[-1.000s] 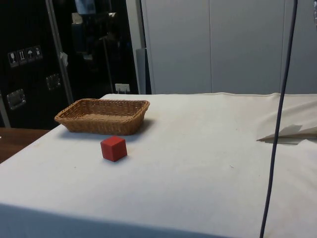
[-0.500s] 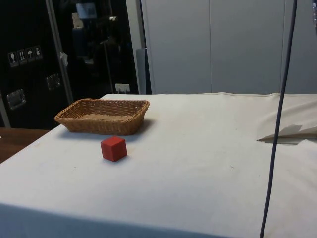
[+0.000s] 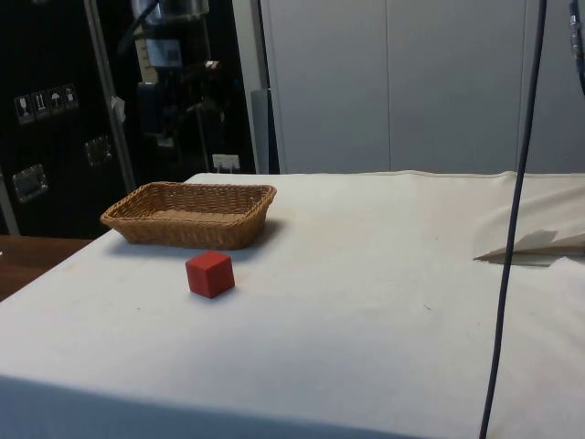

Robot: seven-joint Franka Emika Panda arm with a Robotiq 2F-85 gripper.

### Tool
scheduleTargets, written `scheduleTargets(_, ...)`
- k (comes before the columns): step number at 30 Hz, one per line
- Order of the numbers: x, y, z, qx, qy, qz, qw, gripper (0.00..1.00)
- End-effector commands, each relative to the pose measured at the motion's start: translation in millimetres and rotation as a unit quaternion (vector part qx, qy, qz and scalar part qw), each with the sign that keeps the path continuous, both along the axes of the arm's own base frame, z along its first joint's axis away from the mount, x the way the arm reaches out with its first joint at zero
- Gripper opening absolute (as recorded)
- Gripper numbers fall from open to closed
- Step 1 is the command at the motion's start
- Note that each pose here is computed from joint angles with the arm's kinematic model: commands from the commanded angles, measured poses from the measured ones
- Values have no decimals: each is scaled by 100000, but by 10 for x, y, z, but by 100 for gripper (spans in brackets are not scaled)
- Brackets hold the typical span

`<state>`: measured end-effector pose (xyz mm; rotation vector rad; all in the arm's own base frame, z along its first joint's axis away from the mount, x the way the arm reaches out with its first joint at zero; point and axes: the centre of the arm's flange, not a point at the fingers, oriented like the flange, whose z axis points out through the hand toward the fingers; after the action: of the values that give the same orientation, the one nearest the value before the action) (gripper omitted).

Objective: Pick up the cube and place it into the basket.

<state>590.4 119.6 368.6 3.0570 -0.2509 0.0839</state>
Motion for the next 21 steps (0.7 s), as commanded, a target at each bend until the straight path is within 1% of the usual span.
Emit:
scheduleTargets(1,6,0,-53,325,-512,-324,99998,100)
scheduleTargets(5,8,6,-168,580,-895,-652,99992,100)
scheduleTargets(6,3,3,-183,304,-492,-515,99997,100)
scheduleTargets(7,9,3,-231,716,-1031,-860,99988,100)
scheduleTargets(11,12,2,-334,1020,-1340,-1178,99979,100)
scheduleTargets(14,14,6,-427,1231,-1321,-1604,99971,100)
scheduleTargets(15,11,2,-417,758,-920,-1446,99982,100)
scheduleTargets(16,14,6,-452,1225,-1227,-1694,99971,100)
scheduleTargets(21,19,4,-584,1431,-909,-2346,99958,100)
